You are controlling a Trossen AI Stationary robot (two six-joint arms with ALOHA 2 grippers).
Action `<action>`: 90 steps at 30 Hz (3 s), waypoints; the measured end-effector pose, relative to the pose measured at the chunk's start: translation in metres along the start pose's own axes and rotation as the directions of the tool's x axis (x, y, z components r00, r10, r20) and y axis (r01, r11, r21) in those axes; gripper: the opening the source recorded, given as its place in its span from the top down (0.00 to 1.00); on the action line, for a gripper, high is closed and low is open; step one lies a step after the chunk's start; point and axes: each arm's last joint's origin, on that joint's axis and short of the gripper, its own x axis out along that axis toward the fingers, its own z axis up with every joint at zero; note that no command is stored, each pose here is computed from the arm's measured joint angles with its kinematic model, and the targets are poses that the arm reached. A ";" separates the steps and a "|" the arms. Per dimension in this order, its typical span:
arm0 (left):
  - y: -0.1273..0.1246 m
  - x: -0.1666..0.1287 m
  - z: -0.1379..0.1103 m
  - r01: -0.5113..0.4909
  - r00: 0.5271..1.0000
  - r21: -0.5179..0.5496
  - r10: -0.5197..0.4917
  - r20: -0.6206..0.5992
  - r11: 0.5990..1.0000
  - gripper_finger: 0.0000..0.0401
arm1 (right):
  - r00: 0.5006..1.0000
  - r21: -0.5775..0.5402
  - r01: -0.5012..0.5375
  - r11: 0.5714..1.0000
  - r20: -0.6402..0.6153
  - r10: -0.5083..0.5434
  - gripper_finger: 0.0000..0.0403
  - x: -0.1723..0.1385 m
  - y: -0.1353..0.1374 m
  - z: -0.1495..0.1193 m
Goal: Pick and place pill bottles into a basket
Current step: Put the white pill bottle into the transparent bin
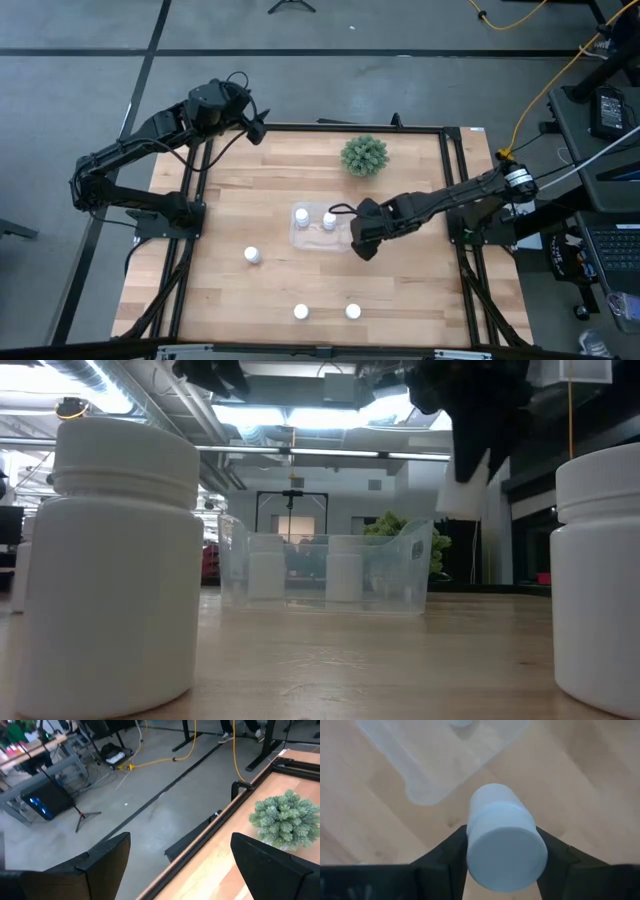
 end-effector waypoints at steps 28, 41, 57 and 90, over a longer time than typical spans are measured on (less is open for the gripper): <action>0.006 -0.007 0.016 -0.098 0.984 0.016 0.095 0.154 0.995 0.16 | 0.989 -0.112 -0.073 0.991 0.118 0.087 0.58 0.006 -0.015 0.045; 0.028 -0.005 0.019 -0.327 0.931 -0.057 0.332 0.151 0.943 0.16 | 0.985 -0.271 -0.126 0.954 0.078 0.152 0.58 0.003 -0.023 0.059; 0.036 -0.001 0.017 -0.335 0.929 -0.093 0.345 0.137 0.938 0.16 | 0.986 -0.386 -0.156 0.909 -0.001 0.169 0.58 -0.006 -0.011 0.087; 0.034 -0.001 0.018 -0.260 0.953 0.000 0.257 0.159 0.966 0.16 | 0.977 -0.419 -0.152 0.895 -0.198 0.074 0.58 0.063 0.046 0.073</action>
